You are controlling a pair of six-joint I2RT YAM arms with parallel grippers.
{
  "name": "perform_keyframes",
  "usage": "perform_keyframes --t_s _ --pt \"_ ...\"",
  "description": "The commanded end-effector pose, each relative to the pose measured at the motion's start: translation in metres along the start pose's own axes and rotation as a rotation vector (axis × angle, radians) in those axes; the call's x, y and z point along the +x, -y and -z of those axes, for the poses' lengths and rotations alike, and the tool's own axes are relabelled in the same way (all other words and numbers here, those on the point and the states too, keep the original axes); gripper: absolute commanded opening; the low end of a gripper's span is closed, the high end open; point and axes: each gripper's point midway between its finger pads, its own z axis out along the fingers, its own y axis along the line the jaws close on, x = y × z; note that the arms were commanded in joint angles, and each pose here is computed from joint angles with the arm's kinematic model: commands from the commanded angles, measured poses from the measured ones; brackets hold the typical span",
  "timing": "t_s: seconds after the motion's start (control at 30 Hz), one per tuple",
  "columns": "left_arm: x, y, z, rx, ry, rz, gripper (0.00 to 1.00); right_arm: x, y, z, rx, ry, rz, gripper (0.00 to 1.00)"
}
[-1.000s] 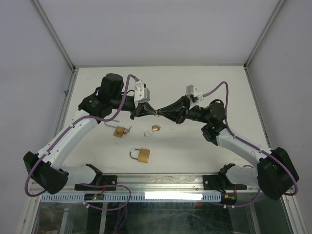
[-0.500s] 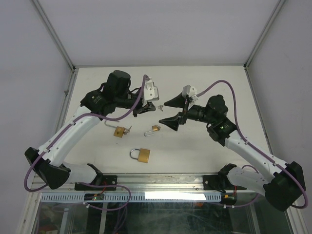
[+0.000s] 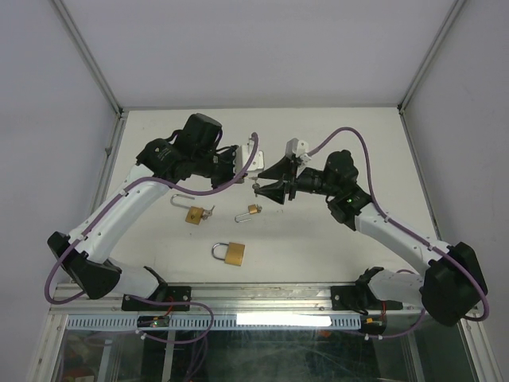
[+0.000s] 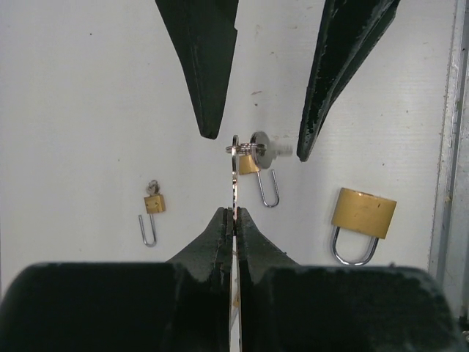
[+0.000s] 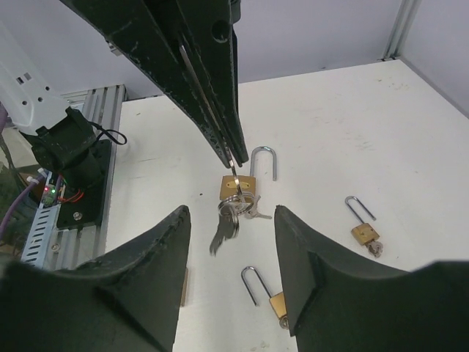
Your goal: Unlock with the key
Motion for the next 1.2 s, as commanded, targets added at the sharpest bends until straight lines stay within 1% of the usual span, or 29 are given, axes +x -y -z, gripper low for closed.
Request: perform_keyframes --t_s 0.0,0.2,0.33,0.47,0.53,0.6,0.67,0.73,0.83,1.17 --pt "-0.017 -0.004 0.010 -0.020 0.031 -0.054 0.00 -0.038 -0.005 -0.007 -0.055 0.103 0.077 0.51" --pt "-0.020 0.001 0.007 0.008 0.052 -0.042 0.00 -0.049 -0.005 -0.013 -0.084 0.165 0.069 0.51" --pt "-0.021 0.000 0.008 0.006 0.055 -0.043 0.00 -0.047 -0.004 -0.019 -0.110 0.162 0.055 0.41" --pt "-0.021 0.000 0.008 0.003 0.055 -0.045 0.00 -0.043 -0.005 -0.018 -0.110 0.157 0.056 0.40" --pt "-0.021 0.000 0.008 0.007 0.059 -0.041 0.00 -0.041 -0.005 -0.018 -0.117 0.146 0.051 0.36" --pt "-0.022 0.001 0.007 0.009 0.063 -0.038 0.00 -0.039 -0.007 -0.020 -0.131 0.137 0.045 0.29" --pt "-0.024 0.000 0.007 0.007 0.072 -0.038 0.00 -0.038 -0.006 -0.020 -0.133 0.131 0.042 0.24" --pt "-0.027 -0.001 0.008 -0.001 0.085 -0.039 0.00 -0.036 -0.004 -0.020 -0.124 0.127 0.049 0.23" --pt "-0.031 0.000 0.007 0.007 0.104 -0.027 0.00 -0.033 -0.003 -0.020 -0.116 0.118 0.056 0.27" --pt "-0.032 0.003 0.005 0.016 0.120 -0.014 0.00 -0.024 -0.003 -0.019 -0.116 0.079 0.063 0.16"
